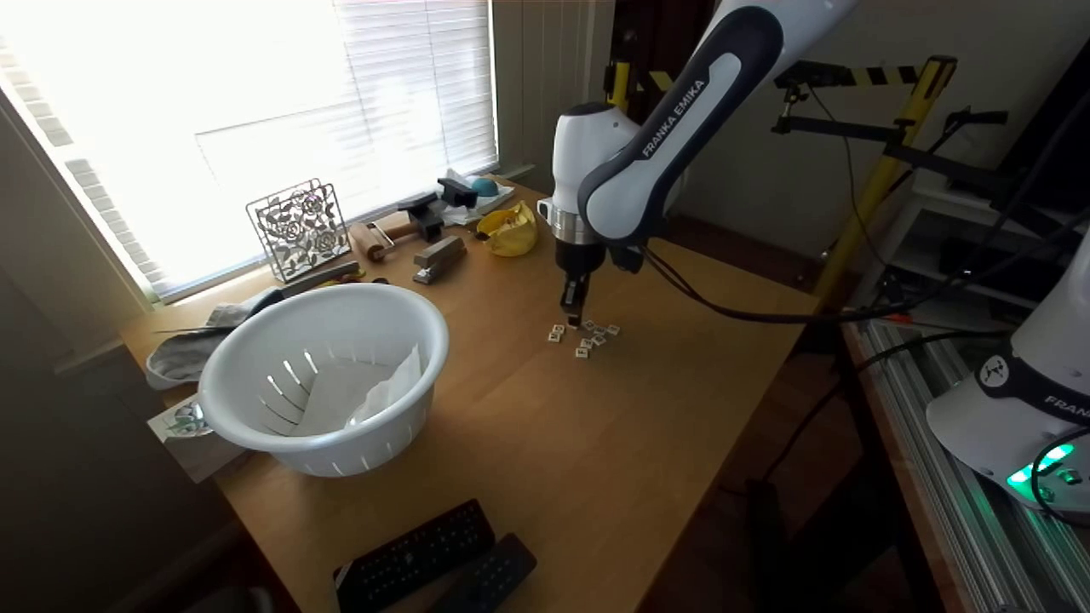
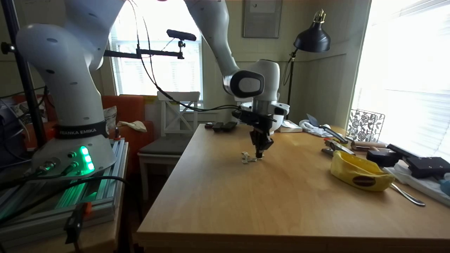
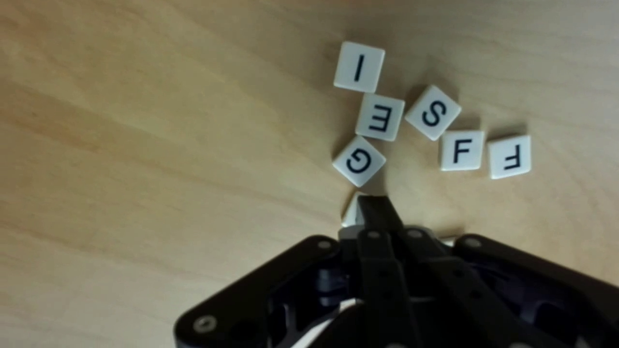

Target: Create the word 'More' with the tiles.

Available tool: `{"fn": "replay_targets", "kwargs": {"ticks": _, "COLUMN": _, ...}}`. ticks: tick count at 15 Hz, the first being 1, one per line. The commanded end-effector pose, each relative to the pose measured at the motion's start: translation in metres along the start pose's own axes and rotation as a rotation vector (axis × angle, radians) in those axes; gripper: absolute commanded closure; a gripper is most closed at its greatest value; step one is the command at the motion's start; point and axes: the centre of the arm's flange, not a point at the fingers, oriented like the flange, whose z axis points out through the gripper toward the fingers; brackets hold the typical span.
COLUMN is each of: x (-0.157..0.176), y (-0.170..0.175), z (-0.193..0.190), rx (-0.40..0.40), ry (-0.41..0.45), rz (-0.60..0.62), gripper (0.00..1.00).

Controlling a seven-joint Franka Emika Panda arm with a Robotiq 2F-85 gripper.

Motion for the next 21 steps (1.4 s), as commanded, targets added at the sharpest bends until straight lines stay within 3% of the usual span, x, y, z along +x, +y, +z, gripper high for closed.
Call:
{"fn": "replay_targets", "kwargs": {"ticks": 1, "x": 0.0083, "y": 0.0041, "z": 0.0155, "rx": 0.006, "ry": 0.002, "rz": -0.018, "gripper": 1.0}}
{"fn": "replay_targets", "kwargs": {"ticks": 21, "x": 0.0178, "y": -0.0043, "z": 0.0188, "rx": -0.014, "ry": 0.021, "rz": -0.156, "gripper": 1.0}}
